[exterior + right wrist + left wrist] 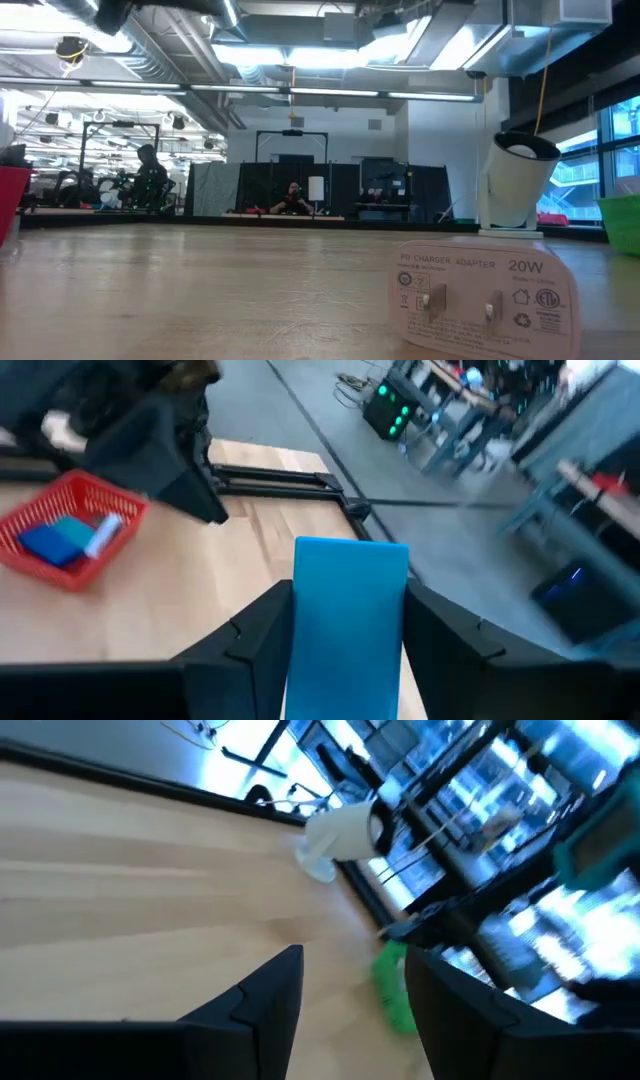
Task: Pick & Place Office items
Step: Put the light blue digital clock into the red bin
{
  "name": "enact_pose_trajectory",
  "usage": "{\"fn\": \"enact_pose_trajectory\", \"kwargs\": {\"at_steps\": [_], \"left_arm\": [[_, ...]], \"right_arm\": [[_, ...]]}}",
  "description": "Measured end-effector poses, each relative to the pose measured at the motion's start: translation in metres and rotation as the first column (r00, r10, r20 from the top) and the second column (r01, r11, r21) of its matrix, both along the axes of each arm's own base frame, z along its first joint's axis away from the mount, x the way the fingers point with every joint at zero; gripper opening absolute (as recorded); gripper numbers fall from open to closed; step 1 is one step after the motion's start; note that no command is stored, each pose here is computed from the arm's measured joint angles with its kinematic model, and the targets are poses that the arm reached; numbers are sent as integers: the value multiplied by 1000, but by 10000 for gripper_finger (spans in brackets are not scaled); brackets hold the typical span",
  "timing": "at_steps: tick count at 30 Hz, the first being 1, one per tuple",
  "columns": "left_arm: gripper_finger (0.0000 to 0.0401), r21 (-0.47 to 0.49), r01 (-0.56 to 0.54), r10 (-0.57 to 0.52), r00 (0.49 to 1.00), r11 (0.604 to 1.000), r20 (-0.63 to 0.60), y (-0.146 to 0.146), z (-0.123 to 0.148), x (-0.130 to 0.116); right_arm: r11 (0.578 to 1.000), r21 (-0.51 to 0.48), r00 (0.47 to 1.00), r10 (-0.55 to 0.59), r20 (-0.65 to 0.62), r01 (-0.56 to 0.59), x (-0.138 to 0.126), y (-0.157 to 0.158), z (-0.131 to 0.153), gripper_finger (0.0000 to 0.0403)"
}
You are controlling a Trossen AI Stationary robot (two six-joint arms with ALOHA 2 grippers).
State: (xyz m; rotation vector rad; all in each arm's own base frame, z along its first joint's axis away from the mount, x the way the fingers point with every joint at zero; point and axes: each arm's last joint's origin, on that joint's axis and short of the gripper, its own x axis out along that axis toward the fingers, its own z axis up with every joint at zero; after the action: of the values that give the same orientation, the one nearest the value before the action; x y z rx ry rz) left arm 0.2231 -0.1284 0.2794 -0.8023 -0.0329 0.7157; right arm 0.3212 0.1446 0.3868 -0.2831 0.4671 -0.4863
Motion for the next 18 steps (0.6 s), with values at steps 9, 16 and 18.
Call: {"fn": "enact_pose_trajectory", "kwargs": {"at_steps": [9, 16, 18], "left_arm": [[237, -36, 129, -124, 986, 991, 115, 17, 25, 32], [268, 12, 135, -134, 967, 991, 217, 39, 43, 46], [269, 4, 162, -159, 961, 987, 227, 44, 42, 52]], "right_arm": [[986, -157, 986, 37, -163, -63, -3, -6, -5, 168], [993, -112, 968, 17, -251, -46, -6, -17, -14, 168], [996, -74, 967, 28, -255, -49, -5, -20, -15, 168]]}}
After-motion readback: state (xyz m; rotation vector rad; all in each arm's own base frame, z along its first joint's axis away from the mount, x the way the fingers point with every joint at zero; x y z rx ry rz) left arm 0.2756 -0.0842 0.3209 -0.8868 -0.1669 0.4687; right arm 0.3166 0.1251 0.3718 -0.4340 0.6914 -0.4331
